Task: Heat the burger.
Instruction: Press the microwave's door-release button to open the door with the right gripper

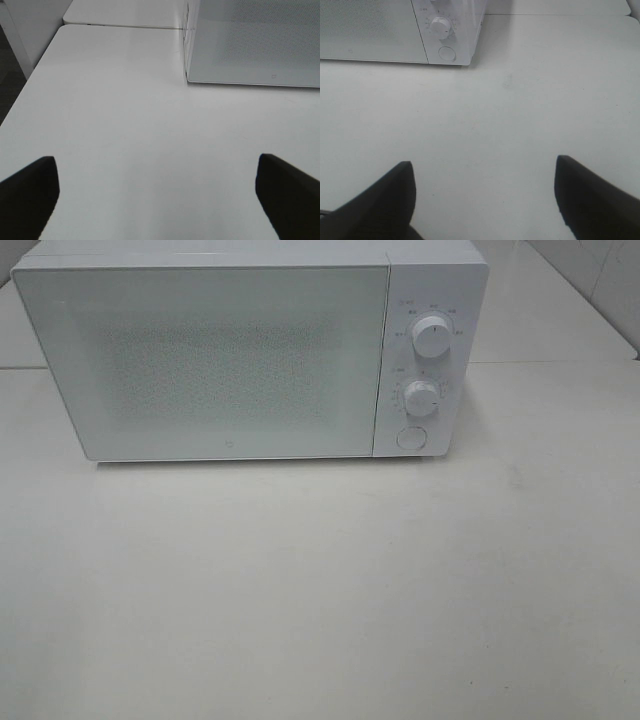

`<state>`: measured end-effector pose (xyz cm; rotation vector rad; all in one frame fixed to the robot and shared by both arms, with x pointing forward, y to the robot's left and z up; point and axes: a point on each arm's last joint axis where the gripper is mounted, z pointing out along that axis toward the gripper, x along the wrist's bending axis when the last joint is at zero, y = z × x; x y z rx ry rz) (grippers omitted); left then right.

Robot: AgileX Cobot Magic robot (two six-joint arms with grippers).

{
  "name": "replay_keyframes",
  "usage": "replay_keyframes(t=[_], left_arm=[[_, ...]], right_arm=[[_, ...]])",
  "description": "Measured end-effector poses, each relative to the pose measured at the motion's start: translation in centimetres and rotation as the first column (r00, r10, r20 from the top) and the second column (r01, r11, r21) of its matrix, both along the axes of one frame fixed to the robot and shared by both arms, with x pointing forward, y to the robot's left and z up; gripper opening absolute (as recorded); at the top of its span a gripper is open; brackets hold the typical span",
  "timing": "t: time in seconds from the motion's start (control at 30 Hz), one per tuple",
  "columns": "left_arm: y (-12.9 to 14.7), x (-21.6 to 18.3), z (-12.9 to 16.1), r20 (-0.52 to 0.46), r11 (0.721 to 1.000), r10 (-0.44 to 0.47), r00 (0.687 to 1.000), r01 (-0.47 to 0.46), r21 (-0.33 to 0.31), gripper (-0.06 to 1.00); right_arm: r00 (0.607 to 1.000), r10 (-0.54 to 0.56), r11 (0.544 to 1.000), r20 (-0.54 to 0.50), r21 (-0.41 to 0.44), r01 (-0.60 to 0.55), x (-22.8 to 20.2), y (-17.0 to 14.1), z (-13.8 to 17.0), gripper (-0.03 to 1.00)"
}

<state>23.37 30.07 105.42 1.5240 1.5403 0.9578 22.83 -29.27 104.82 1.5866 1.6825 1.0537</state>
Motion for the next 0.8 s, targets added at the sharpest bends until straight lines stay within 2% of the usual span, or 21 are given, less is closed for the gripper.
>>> replay_keyframes(t=[0.43, 0.8], left_arm=[[0.0, 0.0, 0.0, 0.0, 1.0, 0.0, 1.0, 0.0, 0.0, 0.99], [0.0, 0.0, 0.0, 0.0, 1.0, 0.0, 1.0, 0.0, 0.0, 0.99]], right_arm=[[1.0, -0.009, 1.0, 0.018, 0.017, 0.008, 0.0, 0.0, 0.6, 0.75], [0.999, -0.024, 0.999, 0.021, 0.034, 0.023, 3.8, 0.3, 2.4, 0.75]])
